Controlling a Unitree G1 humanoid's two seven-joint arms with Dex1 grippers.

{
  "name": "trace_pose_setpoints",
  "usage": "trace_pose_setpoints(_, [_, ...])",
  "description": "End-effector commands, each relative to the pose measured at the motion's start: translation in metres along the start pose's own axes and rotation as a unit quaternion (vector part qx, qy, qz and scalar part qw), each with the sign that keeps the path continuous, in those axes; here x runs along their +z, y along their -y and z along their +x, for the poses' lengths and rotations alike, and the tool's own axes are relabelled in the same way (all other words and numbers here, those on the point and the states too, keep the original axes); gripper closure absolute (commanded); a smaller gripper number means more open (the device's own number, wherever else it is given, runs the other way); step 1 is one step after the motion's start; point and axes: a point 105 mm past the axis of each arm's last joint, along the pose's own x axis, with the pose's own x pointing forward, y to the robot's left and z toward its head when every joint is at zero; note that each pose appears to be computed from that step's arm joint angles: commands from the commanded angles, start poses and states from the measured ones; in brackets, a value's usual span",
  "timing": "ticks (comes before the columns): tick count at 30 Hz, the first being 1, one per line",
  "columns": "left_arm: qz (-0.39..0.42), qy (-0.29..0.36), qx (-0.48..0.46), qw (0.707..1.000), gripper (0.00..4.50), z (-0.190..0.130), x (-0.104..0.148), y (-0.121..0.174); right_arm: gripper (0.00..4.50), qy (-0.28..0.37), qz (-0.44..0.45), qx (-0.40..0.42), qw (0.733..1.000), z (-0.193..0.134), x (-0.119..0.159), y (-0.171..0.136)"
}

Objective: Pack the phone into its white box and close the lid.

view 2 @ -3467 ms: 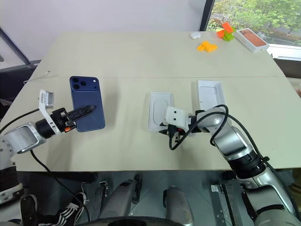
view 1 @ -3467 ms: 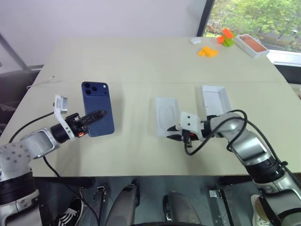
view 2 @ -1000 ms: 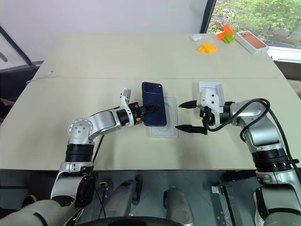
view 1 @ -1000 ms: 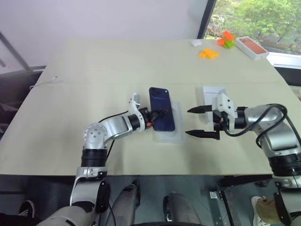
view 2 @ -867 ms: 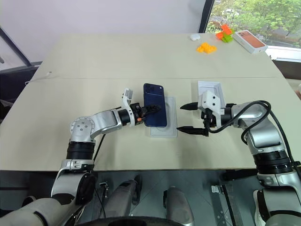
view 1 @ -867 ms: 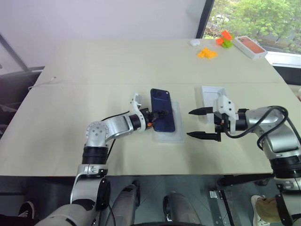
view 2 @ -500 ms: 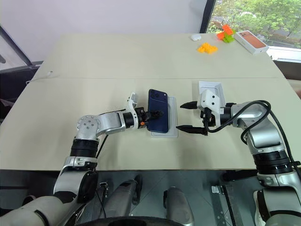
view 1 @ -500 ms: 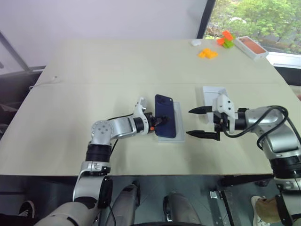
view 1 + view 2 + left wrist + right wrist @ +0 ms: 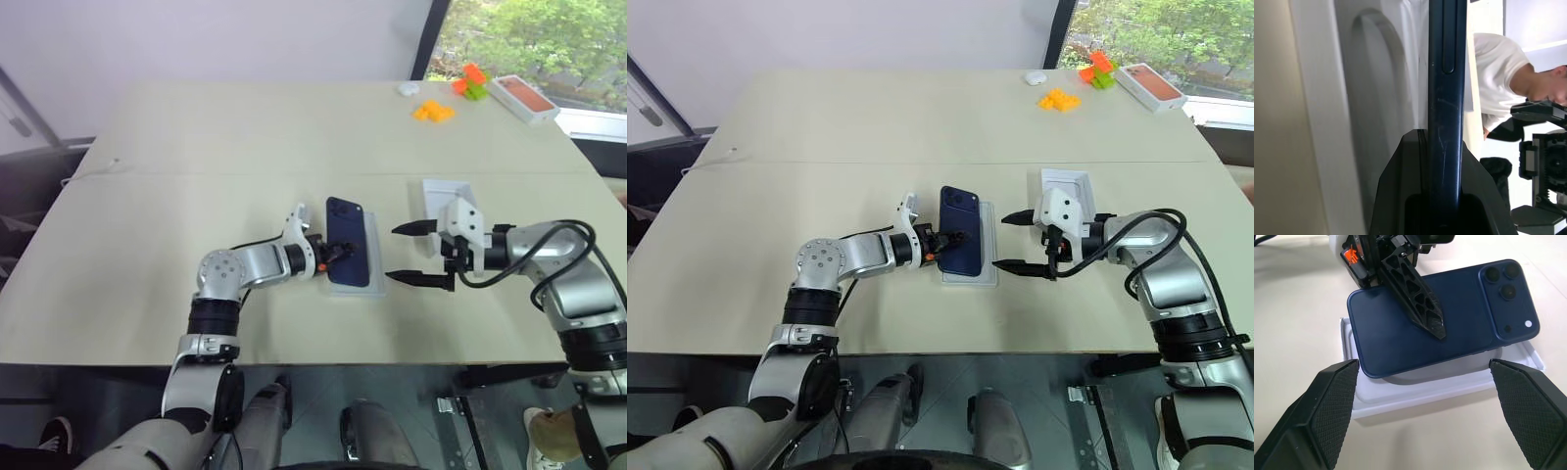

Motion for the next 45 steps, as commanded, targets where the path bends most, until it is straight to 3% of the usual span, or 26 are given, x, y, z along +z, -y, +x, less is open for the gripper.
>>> trace_pose_setpoints(1, [0.014, 0.01, -0.026, 1.0, 3.25, 0.0, 0.006, 0.015, 0.0, 0.007, -0.023, -0.007, 1.0, -0.002, 0.009, 0.005])
trace_pose_setpoints(7, [0.023, 0.006, -0.034, 0.999, 0.17, 0.002, 0.005, 0.021, 0.0, 0.011, -0.023, -0.011, 1.0, 0.001, 0.011, 0.006])
trace_pose_setpoints(8, [0.026, 0.005, -0.035, 0.999, 0.04, 0.002, 0.004, 0.022, 0.0, 0.012, -0.023, -0.013, 1.0, 0.002, 0.012, 0.007])
trace_pose_setpoints(20, [0.097, -0.027, -0.051, 0.994, 0.04, -0.007, -0.002, 0.043, 0.0, 0.011, -0.025, -0.015, 1.0, 0.004, 0.011, 0.009])
trace_pose_setpoints(45, [0.181, -0.029, -0.006, 0.983, 0.04, -0.031, 0.003, 0.044, 0.0, 0.01, -0.031, -0.013, 0.999, 0.008, 0.006, 0.01])
